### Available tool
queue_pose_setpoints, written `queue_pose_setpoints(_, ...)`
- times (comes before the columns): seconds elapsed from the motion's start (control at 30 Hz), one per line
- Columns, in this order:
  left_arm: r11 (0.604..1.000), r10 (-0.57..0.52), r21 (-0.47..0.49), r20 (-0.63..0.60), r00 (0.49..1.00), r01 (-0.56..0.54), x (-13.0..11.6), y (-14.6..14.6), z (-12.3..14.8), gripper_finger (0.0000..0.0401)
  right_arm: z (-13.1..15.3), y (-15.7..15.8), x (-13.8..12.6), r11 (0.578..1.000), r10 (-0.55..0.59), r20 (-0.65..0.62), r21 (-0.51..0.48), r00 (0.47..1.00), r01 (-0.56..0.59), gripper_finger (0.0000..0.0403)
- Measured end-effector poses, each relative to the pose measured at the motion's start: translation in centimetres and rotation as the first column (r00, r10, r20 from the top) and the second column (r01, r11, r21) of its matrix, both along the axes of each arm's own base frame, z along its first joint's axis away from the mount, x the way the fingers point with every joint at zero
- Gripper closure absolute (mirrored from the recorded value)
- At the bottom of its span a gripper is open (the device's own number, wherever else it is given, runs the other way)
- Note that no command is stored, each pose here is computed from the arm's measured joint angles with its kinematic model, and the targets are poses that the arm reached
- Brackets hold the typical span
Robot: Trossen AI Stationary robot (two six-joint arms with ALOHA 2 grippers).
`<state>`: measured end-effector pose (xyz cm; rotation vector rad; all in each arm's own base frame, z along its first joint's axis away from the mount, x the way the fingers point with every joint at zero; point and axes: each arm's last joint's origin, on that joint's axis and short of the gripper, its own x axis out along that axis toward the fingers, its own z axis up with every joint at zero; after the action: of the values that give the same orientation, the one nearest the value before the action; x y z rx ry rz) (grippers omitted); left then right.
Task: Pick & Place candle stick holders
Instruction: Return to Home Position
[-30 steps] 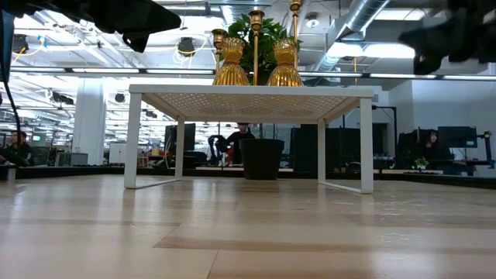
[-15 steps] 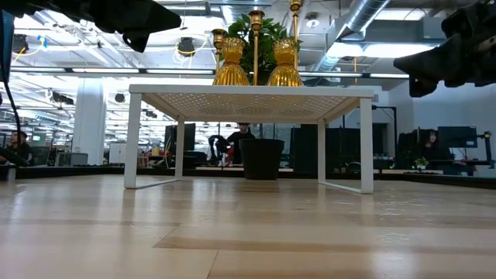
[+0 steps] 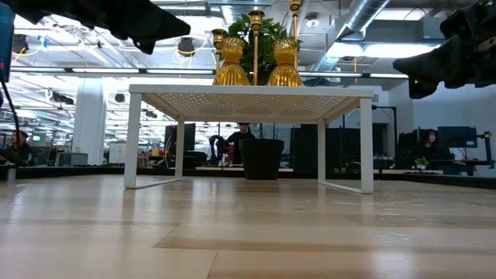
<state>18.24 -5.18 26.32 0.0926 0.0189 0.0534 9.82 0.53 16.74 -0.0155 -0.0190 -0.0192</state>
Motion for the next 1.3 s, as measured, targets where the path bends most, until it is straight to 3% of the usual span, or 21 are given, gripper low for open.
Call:
queue_pose_setpoints(0.23, 0.999, 0.045, 0.012, 0.028, 0.999, -0.045, -0.4, 2.4, 0.7, 0.0398, 0.0, 0.0, 0.0, 1.000, -0.001, -0.001, 0.000, 1.000, 0.001, 0.0403)
queue_pose_setpoints(0.57, 0.999, 0.052, 0.004, 0.045, 0.998, -0.052, -6.7, 4.0, 2.1, 0.0398, 0.0, 0.0, 0.0, 1.000, -0.001, -0.001, 0.000, 1.000, 0.001, 0.0403)
queue_pose_setpoints(0.97, 1.000, 0.000, -0.005, 0.078, 0.997, 0.000, -10.5, 4.5, 2.0, 0.0398, 0.0, 0.0, 0.0, 1.000, -0.001, -0.002, 0.000, 1.000, 0.001, 0.0403)
queue_pose_setpoints(1.17, 1.000, -0.001, -0.006, 0.080, 0.997, 0.002, -11.4, 4.7, 1.4, 0.0398, -0.1, 0.0, 0.0, 1.000, -0.001, -0.002, 0.000, 1.000, 0.001, 0.0403)
queue_pose_setpoints(1.3, 1.000, -0.007, -0.001, 0.052, 0.999, 0.007, -10.5, 4.5, -1.4, 0.0398, -0.1, 0.0, 0.0, 1.000, -0.001, -0.002, 0.000, 1.000, 0.001, 0.0403)
